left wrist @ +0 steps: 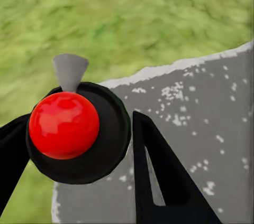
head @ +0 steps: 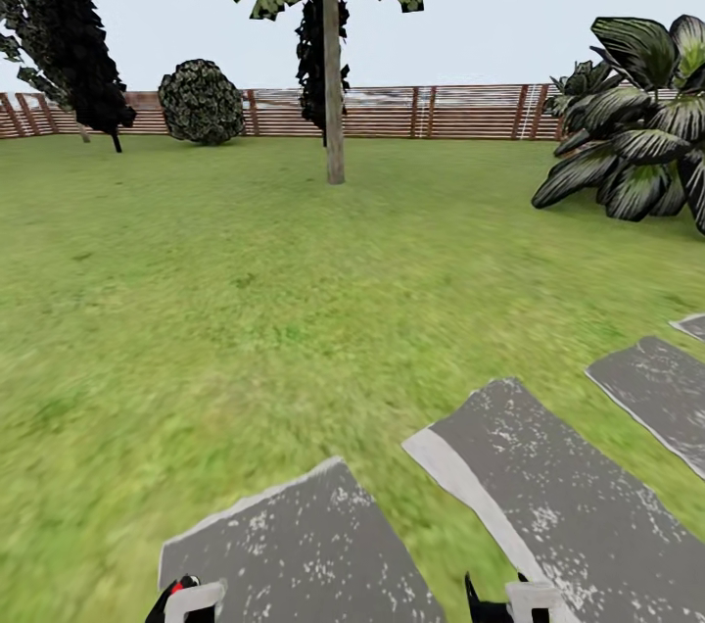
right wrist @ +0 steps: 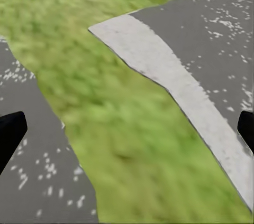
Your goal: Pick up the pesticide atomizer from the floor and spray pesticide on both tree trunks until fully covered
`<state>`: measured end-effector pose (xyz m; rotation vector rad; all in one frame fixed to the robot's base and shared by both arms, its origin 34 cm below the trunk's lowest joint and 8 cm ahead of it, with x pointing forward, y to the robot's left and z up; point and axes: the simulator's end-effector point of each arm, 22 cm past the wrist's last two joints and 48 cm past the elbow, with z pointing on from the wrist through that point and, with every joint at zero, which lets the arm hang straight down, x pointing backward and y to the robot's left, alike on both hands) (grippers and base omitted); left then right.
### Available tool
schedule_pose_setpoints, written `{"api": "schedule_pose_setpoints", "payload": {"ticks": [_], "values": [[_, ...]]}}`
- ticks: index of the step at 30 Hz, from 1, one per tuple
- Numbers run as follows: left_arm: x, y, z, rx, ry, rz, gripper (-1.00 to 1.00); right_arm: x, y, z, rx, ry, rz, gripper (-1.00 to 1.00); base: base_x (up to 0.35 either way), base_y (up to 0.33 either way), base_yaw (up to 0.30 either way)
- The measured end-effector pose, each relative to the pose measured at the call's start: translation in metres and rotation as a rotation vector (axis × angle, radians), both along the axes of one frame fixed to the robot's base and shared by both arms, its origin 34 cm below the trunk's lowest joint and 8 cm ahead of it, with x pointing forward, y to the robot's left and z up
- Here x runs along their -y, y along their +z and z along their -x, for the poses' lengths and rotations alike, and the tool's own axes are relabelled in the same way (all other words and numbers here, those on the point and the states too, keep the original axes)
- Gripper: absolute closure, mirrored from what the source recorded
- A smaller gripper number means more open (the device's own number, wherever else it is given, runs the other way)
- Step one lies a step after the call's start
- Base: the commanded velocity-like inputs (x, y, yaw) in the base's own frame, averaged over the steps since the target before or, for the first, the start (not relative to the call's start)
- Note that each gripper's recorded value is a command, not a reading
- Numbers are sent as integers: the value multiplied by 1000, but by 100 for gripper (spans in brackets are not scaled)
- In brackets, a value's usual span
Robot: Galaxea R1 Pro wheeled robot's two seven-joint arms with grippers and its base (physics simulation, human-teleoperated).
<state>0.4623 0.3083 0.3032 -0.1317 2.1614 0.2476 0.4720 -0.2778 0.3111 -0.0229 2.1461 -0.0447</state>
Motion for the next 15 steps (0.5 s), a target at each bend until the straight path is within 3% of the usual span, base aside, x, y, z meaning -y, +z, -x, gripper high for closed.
{"api": "schedule_pose_setpoints", "payload": {"ticks": [15], "values": [[0,0,0,0,0,0,100,0,0,0,1,0,0,-100,330,-111,0]]}}
